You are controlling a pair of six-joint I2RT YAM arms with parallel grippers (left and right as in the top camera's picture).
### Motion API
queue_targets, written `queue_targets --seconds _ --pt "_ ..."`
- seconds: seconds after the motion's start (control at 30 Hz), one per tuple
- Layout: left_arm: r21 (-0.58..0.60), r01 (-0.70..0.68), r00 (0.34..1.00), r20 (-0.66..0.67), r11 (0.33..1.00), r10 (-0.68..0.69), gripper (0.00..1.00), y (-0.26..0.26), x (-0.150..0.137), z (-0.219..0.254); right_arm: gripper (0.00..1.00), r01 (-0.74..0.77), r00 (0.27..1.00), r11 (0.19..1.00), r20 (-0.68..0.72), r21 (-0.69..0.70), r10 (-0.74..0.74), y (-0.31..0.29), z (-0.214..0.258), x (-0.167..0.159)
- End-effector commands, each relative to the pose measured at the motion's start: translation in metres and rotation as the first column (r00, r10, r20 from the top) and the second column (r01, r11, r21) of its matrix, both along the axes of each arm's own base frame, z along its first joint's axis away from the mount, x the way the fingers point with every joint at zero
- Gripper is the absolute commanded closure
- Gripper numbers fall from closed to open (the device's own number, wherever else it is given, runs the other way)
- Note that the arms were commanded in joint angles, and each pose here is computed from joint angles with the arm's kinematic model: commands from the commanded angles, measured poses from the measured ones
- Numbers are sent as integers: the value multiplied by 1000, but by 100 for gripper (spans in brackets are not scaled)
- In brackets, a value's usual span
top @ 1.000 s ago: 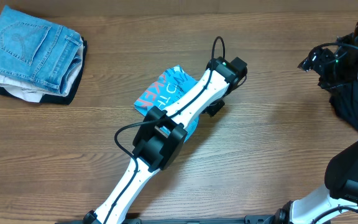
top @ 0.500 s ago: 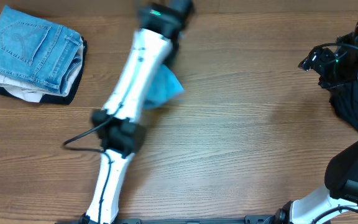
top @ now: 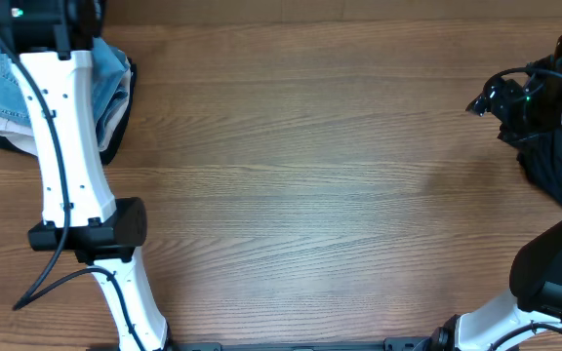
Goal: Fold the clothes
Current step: 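Carry the T-shirt with the left gripper onto the jeans stack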
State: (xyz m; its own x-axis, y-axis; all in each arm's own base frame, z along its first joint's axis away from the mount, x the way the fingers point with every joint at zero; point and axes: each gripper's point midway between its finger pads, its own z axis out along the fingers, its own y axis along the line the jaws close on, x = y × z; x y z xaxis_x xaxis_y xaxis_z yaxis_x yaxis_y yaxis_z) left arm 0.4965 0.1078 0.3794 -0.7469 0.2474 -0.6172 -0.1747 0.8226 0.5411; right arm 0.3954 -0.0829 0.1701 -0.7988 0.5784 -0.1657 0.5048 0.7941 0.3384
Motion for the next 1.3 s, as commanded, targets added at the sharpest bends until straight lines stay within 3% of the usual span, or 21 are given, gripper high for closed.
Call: queue_targets --seconds 0.0,0.1,0.3,0.4,0.67,0.83,0.93,1.03,1.23,1.27 --pt "202 100 994 -51 974 -92 96 31 0 28 16 -5 1000 1000 15 0 5 1 7 0" --pt "303 296 953 -156 906 -260 96 44 13 28 16 -5 1000 1000 -6 7 5 3 6 -5" --pt "367 443 886 -315 818 -339 96 101 36 -16 16 -5 999 1000 -36 17 5 5 4 -12" --pt "398 377 918 -282 836 -279 96 143 44 -31 16 -4 999 1000 -44 20 5 6 4 -14" --pt "400 366 917 -310 840 -252 96 210 44 -99 16 -4 999 1000 -48 22 5 6 4 -15" --pt "404 274 959 -184 872 -216 96 212 55 -94 16 -13 999 997 -31 70 15 14 6 -12" --pt "433 134 991 -64 891 -118 96 226 56 -72 16 -14 1000 998 -23 67 15 14 7 -10" --pt "376 64 997 22 924 -78 96 225 57 -69 16 -15 1000 998 -11 63 15 13 7 -8" --pt "303 96 993 42 948 -114 95 195 80 -91 16 -16 1000 998 -9 67 16 13 8 -7" --pt "261 110 992 27 959 -122 89 182 87 -108 16 -17 1000 997 -7 72 18 14 8 -7"
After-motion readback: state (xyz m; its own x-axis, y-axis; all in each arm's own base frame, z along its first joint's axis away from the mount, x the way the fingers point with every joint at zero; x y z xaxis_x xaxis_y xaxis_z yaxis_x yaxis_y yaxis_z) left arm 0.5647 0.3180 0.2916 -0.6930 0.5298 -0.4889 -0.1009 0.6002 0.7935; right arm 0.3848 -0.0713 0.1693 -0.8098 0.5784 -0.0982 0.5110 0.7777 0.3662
